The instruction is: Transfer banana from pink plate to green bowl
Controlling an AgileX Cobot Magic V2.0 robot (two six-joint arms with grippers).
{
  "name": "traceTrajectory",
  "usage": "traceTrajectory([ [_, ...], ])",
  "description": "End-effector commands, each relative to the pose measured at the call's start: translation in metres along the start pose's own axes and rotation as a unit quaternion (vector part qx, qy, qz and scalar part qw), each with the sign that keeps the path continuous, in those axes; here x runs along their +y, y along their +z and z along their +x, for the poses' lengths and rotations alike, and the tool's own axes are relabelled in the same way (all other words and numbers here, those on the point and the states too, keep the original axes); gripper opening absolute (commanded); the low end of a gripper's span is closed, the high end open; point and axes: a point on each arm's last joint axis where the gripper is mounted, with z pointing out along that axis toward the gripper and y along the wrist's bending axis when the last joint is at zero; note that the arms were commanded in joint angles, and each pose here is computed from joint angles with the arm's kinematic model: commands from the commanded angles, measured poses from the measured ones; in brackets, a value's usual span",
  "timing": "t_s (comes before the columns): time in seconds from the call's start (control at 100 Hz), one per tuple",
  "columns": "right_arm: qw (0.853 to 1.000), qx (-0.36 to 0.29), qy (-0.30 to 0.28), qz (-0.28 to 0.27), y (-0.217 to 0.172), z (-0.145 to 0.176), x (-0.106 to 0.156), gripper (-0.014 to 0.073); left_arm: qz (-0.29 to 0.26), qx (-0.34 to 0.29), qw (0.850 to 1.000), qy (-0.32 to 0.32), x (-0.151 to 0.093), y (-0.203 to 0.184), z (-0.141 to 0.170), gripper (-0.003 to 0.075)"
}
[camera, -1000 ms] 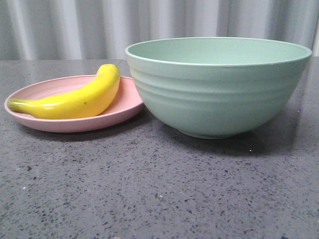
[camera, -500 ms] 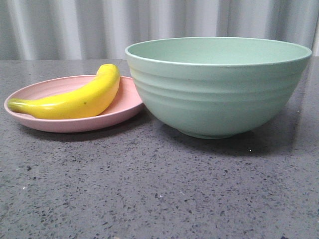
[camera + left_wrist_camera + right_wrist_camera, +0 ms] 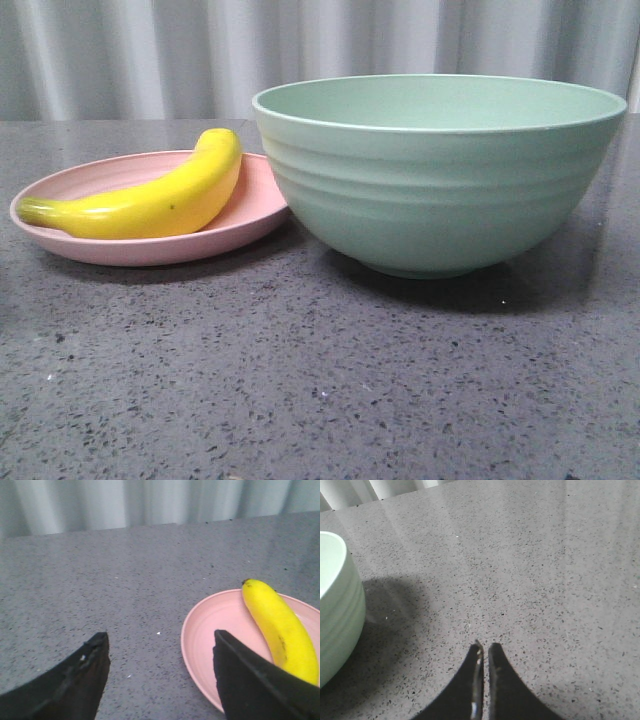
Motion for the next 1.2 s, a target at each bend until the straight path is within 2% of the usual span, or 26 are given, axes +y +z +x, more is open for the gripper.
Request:
traceTrajectory([
  [0.0, 0.999, -0.052, -0.001, 0.000, -0.001, -0.016, 0.001, -0.0062, 0.023, -0.023, 0.999, 0.009, -0.010, 0.012, -0.018, 0.0441],
  [0.26, 0.999, -0.054, -0.001, 0.000, -0.001, -0.017, 0.001, -0.0062, 0.110, 0.054, 0.992, 0.041, -0.051, 0.056, -0.021, 0.0441],
  [0.55, 0.999, -0.054, -0.001, 0.000, -0.001, -0.017, 0.001, -0.0062, 0.167, 0.166, 0.969, 0.071, -0.091, 0.102, -0.008, 0.0441],
  [0.83, 0.999, -0.054, -0.001, 0.000, -0.001, -0.017, 0.001, -0.0062, 0.162, 0.214, 0.960, 0.075, -0.096, 0.131, 0.013, 0.0440],
  [1.05, 0.999, -0.054, -0.001, 0.000, -0.001, -0.017, 0.001, -0.0062, 0.161, 0.223, 0.958, 0.075, -0.097, 0.135, 0.018, 0.0436],
  [1.19, 0.999, -0.044, -0.012, 0.003, -0.001, -0.015, 0.001, -0.0062, 0.161, 0.223, 0.958, 0.075, -0.097, 0.135, 0.018, 0.0330],
])
